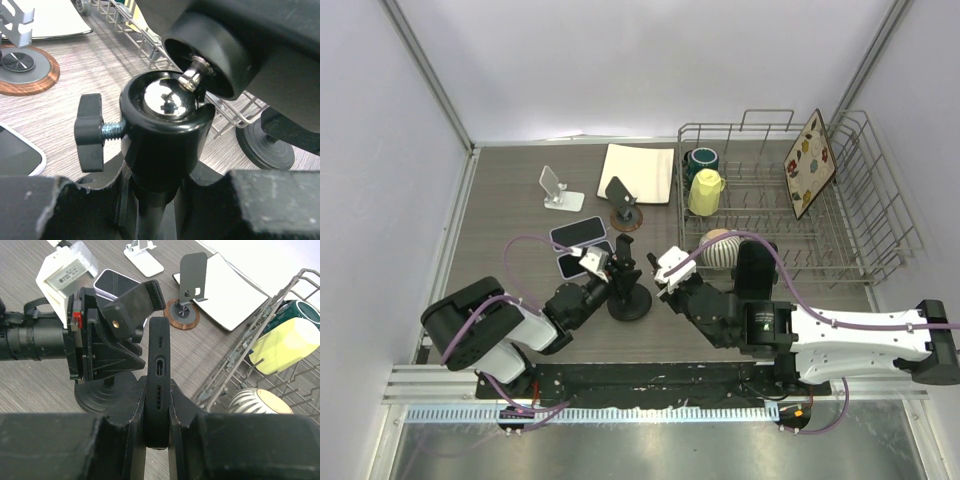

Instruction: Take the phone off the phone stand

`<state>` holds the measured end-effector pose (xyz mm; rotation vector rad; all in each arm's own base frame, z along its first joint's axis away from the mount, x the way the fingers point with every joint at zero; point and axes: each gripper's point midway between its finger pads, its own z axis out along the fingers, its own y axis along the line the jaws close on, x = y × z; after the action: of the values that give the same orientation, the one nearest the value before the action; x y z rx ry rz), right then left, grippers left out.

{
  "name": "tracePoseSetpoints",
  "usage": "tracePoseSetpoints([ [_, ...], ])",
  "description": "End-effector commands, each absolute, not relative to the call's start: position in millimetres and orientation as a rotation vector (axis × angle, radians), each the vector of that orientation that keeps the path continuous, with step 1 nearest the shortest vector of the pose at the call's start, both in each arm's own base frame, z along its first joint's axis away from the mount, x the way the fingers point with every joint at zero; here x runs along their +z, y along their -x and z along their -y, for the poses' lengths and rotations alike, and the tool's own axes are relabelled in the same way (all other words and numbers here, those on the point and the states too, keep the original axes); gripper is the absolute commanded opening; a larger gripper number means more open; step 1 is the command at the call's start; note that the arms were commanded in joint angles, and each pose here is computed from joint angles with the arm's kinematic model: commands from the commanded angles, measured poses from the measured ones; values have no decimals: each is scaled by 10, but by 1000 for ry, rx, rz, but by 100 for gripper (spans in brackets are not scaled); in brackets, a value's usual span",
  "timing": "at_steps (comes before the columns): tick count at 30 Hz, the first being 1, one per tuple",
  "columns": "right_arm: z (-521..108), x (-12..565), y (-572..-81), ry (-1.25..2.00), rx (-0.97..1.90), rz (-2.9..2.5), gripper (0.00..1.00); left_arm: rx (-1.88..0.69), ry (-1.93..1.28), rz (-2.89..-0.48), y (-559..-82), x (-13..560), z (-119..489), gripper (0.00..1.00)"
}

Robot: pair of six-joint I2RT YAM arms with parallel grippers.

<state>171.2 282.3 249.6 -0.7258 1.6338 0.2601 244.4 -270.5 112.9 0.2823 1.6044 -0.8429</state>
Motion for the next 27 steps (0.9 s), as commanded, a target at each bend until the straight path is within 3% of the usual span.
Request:
tracePoseSetpoints([
  [1,-2835,3155,-1695,579,429,-1533,1,-853,-378,-1572,-2413,1166,2839,0],
  [12,-2712,3244,-1677,569,443,-1502,1,-789,-425,-1475,-2612,1429,2972,0],
  [21,-2644,3297,-1649,563,468,-1492,1,-803,-359,-1341,-3195,1917,3100,0],
  [27,-2579,3359,-1627,555,487,-1489,1,-789,-376,-1314,-3544,1869,3198,0],
])
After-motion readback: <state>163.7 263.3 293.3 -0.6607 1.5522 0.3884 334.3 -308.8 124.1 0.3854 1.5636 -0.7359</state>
